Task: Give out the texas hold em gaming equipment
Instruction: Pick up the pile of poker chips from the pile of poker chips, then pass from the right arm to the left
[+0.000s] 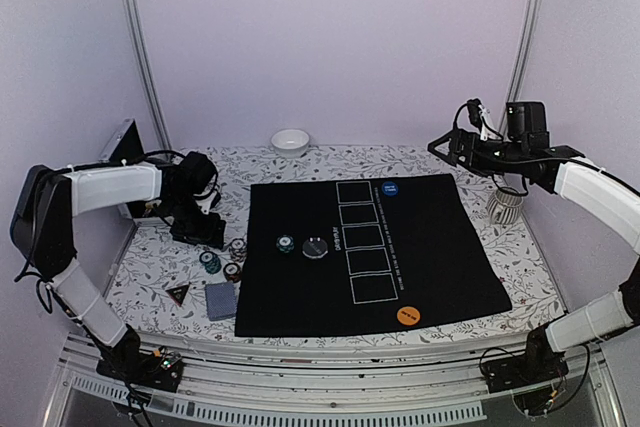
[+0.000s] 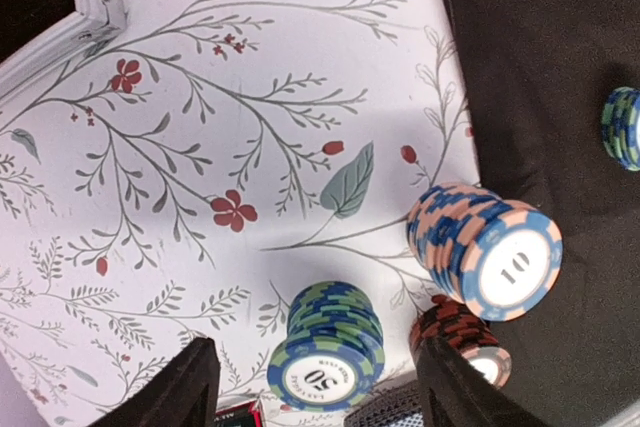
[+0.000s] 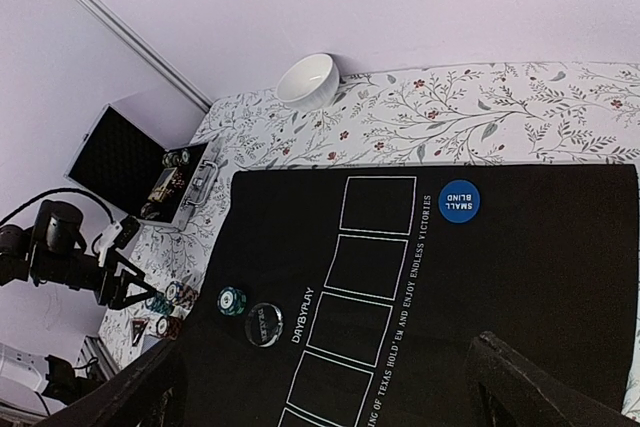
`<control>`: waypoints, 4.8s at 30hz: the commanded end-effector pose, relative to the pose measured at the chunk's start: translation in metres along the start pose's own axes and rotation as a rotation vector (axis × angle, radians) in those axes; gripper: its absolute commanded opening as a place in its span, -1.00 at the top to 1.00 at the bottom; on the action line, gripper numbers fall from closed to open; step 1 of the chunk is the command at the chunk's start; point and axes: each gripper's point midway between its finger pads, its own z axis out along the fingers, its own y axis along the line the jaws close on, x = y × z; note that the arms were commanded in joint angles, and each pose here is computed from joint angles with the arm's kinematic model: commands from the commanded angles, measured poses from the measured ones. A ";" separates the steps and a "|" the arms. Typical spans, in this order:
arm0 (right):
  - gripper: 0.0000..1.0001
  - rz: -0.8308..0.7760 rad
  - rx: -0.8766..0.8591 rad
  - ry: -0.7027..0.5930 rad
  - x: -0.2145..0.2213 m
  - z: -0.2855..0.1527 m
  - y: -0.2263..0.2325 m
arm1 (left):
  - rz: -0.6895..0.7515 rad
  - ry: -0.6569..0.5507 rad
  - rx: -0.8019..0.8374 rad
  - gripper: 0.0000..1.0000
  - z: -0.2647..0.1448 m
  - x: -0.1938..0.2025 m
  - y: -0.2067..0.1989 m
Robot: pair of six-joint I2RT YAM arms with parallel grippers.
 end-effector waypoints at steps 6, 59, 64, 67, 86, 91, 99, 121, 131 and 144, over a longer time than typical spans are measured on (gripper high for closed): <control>-0.98 0.002 0.021 0.015 0.005 0.003 -0.008 | -0.022 0.026 0.037 -0.47 0.014 0.015 -0.002; -0.98 0.016 -0.054 -0.011 -0.003 -0.015 0.016 | 0.384 -0.174 0.105 1.00 -0.108 -0.024 -0.111; -0.85 0.107 -0.178 0.048 0.023 0.000 0.026 | 0.569 -0.185 0.154 1.00 -0.107 -0.012 -0.173; -0.69 0.173 -0.279 0.152 0.060 0.025 0.046 | 0.667 -0.201 0.184 1.00 -0.111 -0.007 -0.203; -0.13 0.307 -0.819 0.536 0.182 0.116 0.194 | 0.888 -0.245 0.261 1.00 -0.123 0.014 -0.249; -0.10 0.354 -0.875 0.599 0.200 0.125 0.214 | 0.893 -0.258 0.237 1.00 -0.122 0.010 -0.246; -0.06 0.382 -0.880 0.604 0.202 0.135 0.218 | 0.879 -0.229 0.208 1.00 -0.110 0.006 -0.239; 0.31 0.389 -0.904 0.656 0.212 0.148 0.232 | 0.808 -0.218 0.210 1.00 -0.103 -0.015 -0.232; 0.35 0.397 -0.887 0.691 0.220 0.149 0.229 | 0.800 -0.224 0.158 1.00 -0.098 -0.020 -0.226; 0.95 0.379 -0.874 0.689 0.211 0.148 0.225 | 0.802 -0.239 0.160 0.86 -0.101 -0.021 -0.224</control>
